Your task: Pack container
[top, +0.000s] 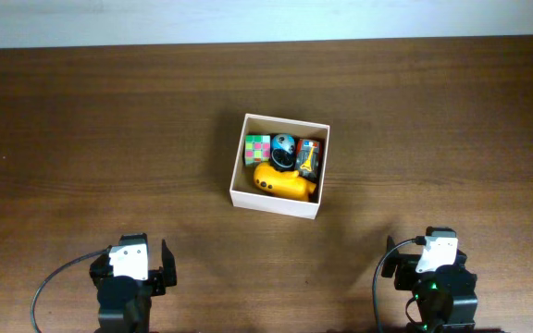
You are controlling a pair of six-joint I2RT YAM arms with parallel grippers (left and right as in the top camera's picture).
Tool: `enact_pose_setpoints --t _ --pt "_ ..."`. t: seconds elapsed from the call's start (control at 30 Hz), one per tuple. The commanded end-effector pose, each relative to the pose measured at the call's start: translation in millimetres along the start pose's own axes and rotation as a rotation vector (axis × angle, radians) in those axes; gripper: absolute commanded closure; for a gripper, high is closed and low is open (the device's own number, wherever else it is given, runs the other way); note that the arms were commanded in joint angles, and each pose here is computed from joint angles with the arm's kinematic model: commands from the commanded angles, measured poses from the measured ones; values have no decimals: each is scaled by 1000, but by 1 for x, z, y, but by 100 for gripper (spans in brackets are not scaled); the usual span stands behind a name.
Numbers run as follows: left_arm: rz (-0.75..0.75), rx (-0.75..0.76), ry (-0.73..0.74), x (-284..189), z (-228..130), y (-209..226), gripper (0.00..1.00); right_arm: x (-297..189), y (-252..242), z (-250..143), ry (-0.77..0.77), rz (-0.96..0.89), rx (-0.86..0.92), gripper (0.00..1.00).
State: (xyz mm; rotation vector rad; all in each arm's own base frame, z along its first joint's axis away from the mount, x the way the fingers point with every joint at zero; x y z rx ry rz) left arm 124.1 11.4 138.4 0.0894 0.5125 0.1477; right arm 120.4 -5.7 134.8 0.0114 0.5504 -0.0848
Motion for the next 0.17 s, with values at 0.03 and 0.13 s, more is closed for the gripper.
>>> enact_pose_setpoints --t 0.03,0.13 --pt "-2 12 -5 0 -1 0 1 0 -1 1 -11 -8 2 1" --pt "-2 12 -5 0 -1 0 1 0 -1 1 -11 -8 2 1"
Point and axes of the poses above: each gripper's point midway between its finger pads, its own x axis out along the fingers, its own y axis along the line the jaws close on, z = x × y, the point moved 9 cm from there along -x, back along the fingers
